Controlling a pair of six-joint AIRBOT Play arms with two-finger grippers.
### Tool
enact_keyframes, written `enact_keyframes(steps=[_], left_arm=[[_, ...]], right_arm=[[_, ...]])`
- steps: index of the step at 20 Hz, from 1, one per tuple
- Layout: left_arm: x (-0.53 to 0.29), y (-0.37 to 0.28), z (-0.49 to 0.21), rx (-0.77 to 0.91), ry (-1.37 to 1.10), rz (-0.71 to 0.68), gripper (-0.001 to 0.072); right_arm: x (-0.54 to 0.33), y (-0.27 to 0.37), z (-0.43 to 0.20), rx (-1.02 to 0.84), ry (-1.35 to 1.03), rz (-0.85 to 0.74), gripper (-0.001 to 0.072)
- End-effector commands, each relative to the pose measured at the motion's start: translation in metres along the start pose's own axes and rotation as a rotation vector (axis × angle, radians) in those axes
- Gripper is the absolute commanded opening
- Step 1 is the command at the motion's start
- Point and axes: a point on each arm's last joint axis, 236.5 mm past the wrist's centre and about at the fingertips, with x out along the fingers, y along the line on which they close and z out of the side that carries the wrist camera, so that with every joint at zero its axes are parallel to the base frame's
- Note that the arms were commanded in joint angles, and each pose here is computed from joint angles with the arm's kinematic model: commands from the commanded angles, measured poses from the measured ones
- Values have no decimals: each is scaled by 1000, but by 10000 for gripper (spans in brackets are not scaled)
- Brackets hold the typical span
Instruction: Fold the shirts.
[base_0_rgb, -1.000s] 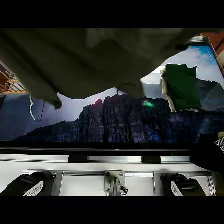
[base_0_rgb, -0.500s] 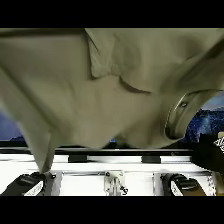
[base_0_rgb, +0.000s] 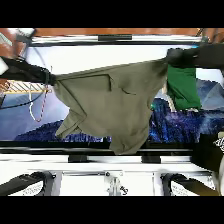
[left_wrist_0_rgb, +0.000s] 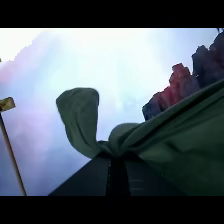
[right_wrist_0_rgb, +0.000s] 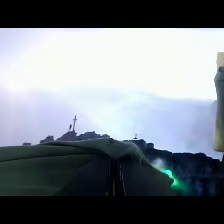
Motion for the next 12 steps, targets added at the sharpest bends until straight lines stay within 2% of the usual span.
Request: enact_keyframes(steps=[1, 4, 5, 6, 7, 8, 10, 12], left_arm=[[77, -1, -1, -5, 42, -14, 34], [114, -11, -24, -64, 147, -49, 36], [119, -12, -33, -85, 185, -53, 58], [119, -13, -41, -85, 220, -56, 226], [116, -10, -47, -86, 249, -51, 450], [106, -2, -53, -89, 288, -38, 569], [76, 34, -59, -71, 360, 30, 568], [44, 71, -61, -128, 377, 81, 569]], right_arm=[[94, -14, -24, 205, 62, 6, 61], [134, -6, -67, 329, 210, 53, 81], [139, -2, -75, 352, 240, 70, 164], [138, 2, -78, 352, 254, 85, 369], [131, 6, -76, 317, 256, 101, 458], [118, 5, -73, 265, 262, 105, 458], [82, -13, -73, 165, 296, 62, 458], [42, -57, -90, 105, 391, -80, 458]])
